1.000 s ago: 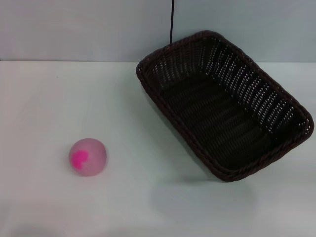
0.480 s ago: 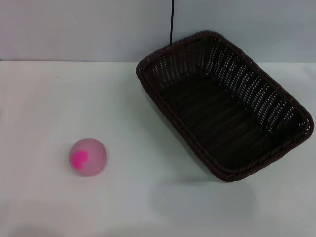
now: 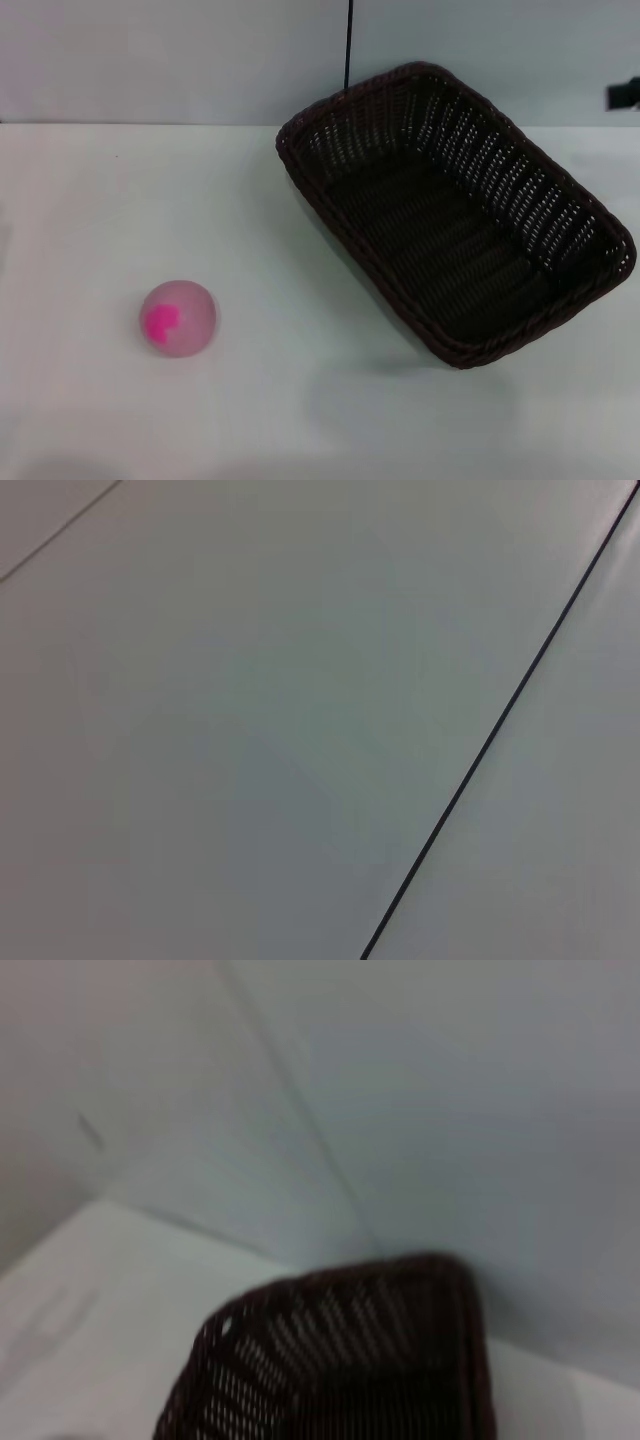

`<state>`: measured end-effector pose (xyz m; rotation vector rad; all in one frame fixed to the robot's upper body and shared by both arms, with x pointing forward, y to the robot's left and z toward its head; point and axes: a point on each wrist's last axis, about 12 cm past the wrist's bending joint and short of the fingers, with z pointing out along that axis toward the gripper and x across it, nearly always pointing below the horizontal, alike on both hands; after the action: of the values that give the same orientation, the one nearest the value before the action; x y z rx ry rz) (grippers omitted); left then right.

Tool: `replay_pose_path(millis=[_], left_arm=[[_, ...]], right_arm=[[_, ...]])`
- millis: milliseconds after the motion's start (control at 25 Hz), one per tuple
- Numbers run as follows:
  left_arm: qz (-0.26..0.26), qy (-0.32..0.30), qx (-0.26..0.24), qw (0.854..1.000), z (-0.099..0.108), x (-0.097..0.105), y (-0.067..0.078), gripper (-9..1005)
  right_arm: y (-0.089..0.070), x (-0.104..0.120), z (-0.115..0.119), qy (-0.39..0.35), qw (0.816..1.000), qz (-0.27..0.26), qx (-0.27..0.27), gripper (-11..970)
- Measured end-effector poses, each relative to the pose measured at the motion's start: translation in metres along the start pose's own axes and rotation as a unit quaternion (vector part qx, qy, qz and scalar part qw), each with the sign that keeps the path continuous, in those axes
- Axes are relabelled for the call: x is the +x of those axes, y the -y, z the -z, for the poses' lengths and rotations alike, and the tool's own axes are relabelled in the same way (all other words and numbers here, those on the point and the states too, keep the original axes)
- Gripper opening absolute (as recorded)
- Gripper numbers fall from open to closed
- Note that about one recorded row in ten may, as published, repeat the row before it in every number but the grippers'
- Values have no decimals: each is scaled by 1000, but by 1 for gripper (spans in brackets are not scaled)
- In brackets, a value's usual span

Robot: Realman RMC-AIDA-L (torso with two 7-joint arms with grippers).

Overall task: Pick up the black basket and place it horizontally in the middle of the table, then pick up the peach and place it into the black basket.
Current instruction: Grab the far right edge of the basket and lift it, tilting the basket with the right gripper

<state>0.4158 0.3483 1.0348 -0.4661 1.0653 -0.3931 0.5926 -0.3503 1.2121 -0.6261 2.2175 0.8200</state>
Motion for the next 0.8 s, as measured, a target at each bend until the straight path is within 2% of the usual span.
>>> replay_pose_path(millis=[160, 440, 800], left_arm=[[0, -1, -2, 1000, 2, 0, 0, 860], [3, -2, -4, 1000, 2, 0, -1, 860], [4, -2, -8, 1000, 3, -1, -2, 860]], right_arm=[[-9, 3, -19, -32, 999, 16, -1, 657], [-13, 4, -39, -60, 998, 28, 8, 792], [-11, 5, -57, -95, 995, 27, 18, 791]])
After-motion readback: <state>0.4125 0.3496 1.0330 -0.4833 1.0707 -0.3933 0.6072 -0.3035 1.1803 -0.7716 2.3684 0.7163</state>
